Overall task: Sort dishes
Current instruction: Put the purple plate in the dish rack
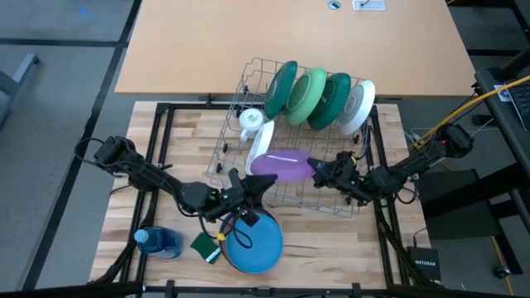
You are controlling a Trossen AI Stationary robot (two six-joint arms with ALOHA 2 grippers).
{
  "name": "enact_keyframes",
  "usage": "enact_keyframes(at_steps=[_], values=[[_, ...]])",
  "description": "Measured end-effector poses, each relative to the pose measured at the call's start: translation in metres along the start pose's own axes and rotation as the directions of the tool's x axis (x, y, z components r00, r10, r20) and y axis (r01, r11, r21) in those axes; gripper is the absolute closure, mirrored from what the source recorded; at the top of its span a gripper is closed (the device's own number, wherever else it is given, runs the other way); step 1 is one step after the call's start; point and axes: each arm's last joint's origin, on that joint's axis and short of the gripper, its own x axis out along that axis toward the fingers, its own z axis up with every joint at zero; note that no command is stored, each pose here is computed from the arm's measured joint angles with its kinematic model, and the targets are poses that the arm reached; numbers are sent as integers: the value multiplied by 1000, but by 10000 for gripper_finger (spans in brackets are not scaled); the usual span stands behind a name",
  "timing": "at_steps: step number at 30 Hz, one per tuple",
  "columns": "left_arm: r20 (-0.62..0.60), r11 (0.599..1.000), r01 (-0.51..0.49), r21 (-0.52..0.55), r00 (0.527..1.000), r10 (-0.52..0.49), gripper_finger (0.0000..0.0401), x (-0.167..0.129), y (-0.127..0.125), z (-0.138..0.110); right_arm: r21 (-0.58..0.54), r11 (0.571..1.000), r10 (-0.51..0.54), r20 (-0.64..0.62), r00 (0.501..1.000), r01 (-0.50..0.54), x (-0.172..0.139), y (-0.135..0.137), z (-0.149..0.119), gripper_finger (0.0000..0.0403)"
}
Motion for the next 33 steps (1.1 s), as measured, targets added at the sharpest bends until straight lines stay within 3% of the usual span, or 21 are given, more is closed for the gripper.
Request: enact_keyframes(at_steps=[7, 12, 21, 28, 33], values=[[7, 1000, 9, 22, 1000, -9, 390, -1, -2, 1, 16, 1000, 21, -41, 999, -20, 0, 2, -1, 316], [15, 1000, 19, -8, 1000, -19, 363, -1, -5, 1, -16, 999, 41, -86, 995, -42, 0, 4, -2, 348], [-27, 986, 23, -164, 999, -27, 301, -1, -6, 0, -131, 989, 55, -129, 990, -72, 0, 4, -3, 354], [-132, 958, 3, -286, 990, -42, 242, -5, -8, 0, -199, 976, 55, -157, 986, -87, 0, 3, -4, 355], [-112, 946, 32, -322, 991, -72, 220, -13, -10, 7, -222, 969, 64, -186, 981, -105, -1, 4, -4, 355]])
